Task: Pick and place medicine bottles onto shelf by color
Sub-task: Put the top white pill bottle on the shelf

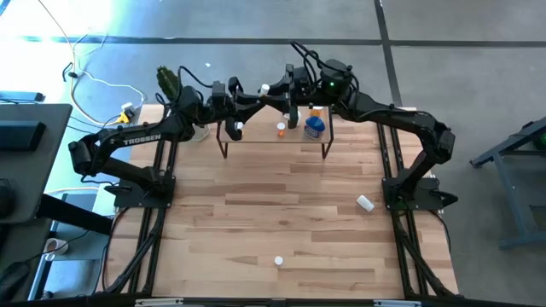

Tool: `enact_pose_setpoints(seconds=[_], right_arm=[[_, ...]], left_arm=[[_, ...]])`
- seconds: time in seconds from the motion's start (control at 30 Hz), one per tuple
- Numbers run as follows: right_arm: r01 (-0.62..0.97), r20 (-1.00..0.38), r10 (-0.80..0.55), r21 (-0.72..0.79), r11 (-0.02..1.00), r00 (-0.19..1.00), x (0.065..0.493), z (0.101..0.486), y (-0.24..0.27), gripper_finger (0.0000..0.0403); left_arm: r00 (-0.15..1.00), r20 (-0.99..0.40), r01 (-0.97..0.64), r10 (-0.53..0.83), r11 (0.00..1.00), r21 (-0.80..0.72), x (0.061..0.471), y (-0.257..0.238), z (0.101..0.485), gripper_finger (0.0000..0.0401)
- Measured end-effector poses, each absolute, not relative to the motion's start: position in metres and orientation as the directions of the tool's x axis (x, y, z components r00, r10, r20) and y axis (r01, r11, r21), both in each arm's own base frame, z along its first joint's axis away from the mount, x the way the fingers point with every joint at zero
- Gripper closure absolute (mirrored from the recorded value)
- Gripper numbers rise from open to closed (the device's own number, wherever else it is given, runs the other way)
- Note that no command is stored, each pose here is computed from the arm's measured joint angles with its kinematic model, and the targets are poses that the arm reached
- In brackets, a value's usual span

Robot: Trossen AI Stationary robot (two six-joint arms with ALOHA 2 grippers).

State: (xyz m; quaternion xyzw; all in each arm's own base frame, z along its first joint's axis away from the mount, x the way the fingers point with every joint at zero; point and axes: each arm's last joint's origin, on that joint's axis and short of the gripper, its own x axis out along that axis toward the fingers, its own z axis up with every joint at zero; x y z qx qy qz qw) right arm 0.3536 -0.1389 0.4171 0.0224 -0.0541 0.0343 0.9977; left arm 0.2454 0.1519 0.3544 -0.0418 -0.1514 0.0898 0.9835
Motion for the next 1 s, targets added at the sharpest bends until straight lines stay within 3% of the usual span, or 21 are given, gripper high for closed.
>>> enact_pose_setpoints(seconds=[0.23, 0.47, 0.73, 1.0], right_arm=[[-0.072, 0.072, 0.066, 0.075, 0.995, 0.995, 0.354, 0.413, -0.139, 0.0340], [-0.068, 0.049, 0.065, 0.078, 0.995, 0.997, 0.353, 0.411, -0.139, 0.0328], [-0.063, 0.044, 0.059, 0.082, 0.995, 0.997, 0.353, 0.411, -0.140, 0.0341], [-0.036, 0.016, 0.034, 0.096, 0.995, 0.999, 0.352, 0.407, -0.145, 0.0341]], left_arm=[[0.947, 0.256, -0.166, 0.192, 0.979, -0.120, 0.254, 0.156, 0.344, 0.0327], [0.950, 0.246, -0.170, 0.192, 0.980, -0.106, 0.255, 0.156, 0.343, 0.0327], [0.950, 0.237, -0.181, 0.202, 0.978, -0.106, 0.253, 0.159, 0.342, 0.0325], [0.968, 0.133, -0.202, 0.211, 0.976, -0.082, 0.256, 0.160, 0.331, 0.0256]])
